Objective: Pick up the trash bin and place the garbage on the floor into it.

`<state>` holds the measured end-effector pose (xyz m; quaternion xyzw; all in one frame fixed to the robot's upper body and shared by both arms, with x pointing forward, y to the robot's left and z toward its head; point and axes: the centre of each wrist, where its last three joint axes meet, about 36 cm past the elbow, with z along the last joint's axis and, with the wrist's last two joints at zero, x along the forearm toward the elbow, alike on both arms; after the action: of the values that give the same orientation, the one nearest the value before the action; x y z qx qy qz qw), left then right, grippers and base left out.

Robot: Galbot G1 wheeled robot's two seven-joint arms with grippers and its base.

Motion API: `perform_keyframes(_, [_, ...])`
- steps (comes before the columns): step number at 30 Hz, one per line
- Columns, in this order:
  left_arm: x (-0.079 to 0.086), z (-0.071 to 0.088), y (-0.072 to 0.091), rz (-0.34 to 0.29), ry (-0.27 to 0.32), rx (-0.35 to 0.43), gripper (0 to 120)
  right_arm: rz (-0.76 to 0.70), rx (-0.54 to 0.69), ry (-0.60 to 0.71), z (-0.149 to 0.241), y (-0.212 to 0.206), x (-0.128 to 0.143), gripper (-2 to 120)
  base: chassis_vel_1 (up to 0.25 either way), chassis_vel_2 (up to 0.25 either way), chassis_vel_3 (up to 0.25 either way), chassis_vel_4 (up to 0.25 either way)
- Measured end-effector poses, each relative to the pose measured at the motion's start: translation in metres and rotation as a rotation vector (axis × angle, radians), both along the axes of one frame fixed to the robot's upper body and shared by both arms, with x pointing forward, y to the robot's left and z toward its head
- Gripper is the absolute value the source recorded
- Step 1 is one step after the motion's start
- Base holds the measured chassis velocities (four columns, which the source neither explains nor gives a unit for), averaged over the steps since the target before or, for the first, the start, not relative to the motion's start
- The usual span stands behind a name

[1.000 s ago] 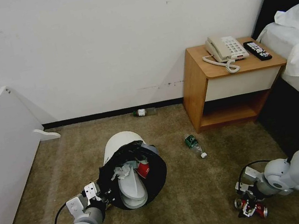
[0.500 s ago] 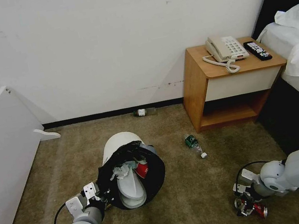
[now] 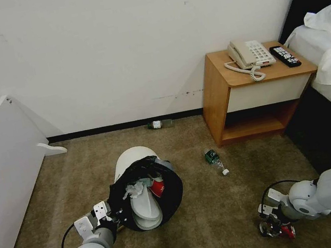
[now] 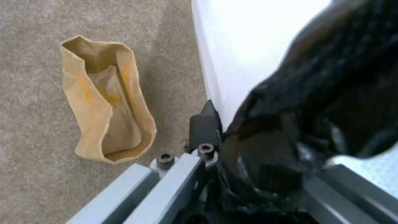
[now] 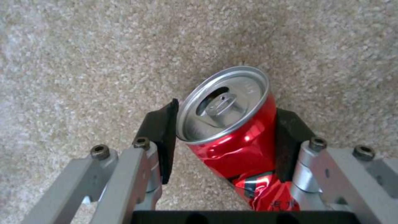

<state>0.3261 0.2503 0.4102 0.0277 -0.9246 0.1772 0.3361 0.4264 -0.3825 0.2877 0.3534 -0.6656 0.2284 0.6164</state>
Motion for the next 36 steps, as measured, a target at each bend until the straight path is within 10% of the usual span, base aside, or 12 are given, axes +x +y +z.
perform_keyframes(36, [0.005, -0.004, 0.009, -0.037, 0.009, 0.047, 0, -0.081, 0.084, -0.177, 0.105, 0.023, 0.015, 43, 0.000, 0.000, 0.000, 0.000])
